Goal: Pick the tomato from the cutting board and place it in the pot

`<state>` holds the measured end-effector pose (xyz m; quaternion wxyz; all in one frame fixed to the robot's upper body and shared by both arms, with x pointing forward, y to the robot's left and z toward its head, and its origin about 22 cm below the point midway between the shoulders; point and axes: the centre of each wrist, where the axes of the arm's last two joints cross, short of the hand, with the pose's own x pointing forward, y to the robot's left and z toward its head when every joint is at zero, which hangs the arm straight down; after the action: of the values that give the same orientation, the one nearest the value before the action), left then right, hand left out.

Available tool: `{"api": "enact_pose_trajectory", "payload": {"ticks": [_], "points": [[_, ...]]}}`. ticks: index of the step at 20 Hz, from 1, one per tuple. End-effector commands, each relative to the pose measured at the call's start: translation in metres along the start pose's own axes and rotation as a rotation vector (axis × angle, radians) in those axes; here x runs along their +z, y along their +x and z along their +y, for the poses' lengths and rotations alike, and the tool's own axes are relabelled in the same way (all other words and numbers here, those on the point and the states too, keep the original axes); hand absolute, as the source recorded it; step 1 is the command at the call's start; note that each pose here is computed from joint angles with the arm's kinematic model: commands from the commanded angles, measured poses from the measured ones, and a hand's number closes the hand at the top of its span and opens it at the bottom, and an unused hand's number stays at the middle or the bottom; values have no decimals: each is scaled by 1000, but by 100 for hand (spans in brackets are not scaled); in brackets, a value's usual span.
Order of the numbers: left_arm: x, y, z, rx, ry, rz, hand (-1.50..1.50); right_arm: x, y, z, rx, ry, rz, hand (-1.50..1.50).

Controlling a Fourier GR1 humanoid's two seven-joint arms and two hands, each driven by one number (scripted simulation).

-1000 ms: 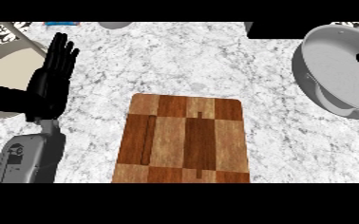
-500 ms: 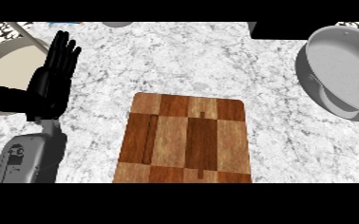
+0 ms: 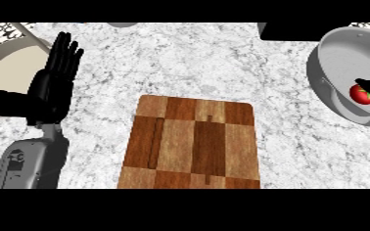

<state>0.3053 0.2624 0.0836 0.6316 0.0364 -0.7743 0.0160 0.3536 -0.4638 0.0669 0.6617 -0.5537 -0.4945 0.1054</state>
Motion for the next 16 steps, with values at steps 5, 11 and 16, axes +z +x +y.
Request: {"api": "enact_pose_trajectory", "payload": {"ticks": [5, 11, 16], "points": [[6, -8, 12, -1, 9, 6, 0, -2, 10, 4, -280, -116, -120, -150], [12, -11, -6, -14, 23, -2, 0, -4, 1, -7, -542, -223, 10, -150], [4, 0, 4, -7, 15, 15, 0, -7, -39, -45, -628, -307, -5, -150]]}}
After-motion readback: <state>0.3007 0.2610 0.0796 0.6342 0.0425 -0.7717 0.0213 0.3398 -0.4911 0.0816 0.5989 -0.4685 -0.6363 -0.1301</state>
